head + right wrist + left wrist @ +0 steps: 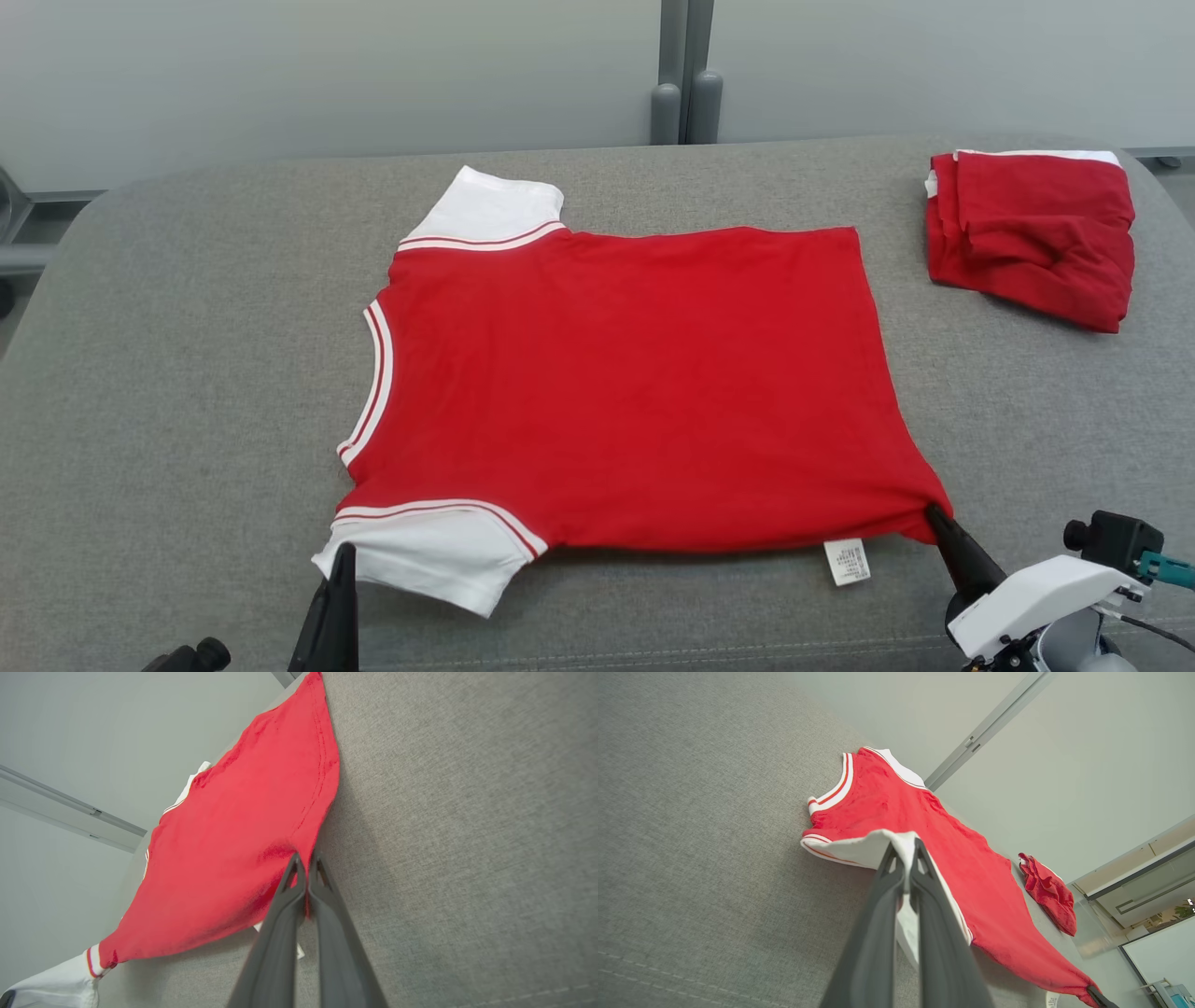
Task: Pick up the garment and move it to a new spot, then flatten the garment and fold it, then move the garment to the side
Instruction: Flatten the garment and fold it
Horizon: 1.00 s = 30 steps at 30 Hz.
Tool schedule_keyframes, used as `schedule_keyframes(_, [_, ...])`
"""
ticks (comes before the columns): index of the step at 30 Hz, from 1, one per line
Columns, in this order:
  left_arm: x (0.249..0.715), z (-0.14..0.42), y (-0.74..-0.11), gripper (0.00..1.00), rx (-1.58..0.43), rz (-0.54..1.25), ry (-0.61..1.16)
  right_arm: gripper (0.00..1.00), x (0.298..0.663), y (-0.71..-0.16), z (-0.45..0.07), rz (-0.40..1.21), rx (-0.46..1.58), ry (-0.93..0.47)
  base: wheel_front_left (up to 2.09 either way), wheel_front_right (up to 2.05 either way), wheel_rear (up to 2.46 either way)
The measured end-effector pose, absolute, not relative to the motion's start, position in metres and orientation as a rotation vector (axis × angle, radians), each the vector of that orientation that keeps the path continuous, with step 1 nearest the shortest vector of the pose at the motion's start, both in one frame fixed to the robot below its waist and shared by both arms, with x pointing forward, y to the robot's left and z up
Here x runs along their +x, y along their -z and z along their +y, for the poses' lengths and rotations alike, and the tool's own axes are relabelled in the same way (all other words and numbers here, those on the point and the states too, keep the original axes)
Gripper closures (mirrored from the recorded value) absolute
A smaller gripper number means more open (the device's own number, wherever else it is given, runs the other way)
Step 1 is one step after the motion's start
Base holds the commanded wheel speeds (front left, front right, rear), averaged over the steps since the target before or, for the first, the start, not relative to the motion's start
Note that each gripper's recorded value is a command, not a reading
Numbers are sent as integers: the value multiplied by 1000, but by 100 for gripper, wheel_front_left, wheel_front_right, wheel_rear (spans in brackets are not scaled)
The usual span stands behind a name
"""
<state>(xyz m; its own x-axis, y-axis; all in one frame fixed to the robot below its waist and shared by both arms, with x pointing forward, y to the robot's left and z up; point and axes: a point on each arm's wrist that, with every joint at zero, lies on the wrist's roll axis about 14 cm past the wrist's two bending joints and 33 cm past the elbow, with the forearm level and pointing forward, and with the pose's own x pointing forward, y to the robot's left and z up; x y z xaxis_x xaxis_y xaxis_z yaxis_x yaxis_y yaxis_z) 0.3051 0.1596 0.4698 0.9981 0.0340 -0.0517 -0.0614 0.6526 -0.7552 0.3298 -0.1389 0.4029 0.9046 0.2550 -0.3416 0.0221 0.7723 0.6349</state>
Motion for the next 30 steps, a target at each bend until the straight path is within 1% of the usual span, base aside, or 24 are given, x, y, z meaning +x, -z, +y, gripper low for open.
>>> schedule_keyframes(4, [306, 151, -467, 100, -829, 57, -26, 100, 324, -394, -132, 492, 667, -158, 0, 0, 0])
schedule_keyframes(7, [318, 148, -474, 100, -805, 41, 4, 100, 329, -394, -131, 508, 656, -172, 0, 0, 0])
schedule_keyframes(12, [351, 144, -495, 100, -769, -3, 56, 100, 357, -407, -130, 501, 629, -211, 0, 0, 0])
schedule_keyframes(19, [393, 142, -498, 100, -731, 5, 70, 100, 394, -412, -130, 536, 615, -226, 0, 0, 0])
schedule_keyframes(26, [436, 139, -488, 100, -708, 45, 59, 100, 435, -410, -136, 569, 595, -199, 0, 0, 0])
schedule_keyframes(30, [454, 133, -471, 100, -675, 101, 64, 100, 450, -398, -137, 612, 582, -185, 0, 0, 0])
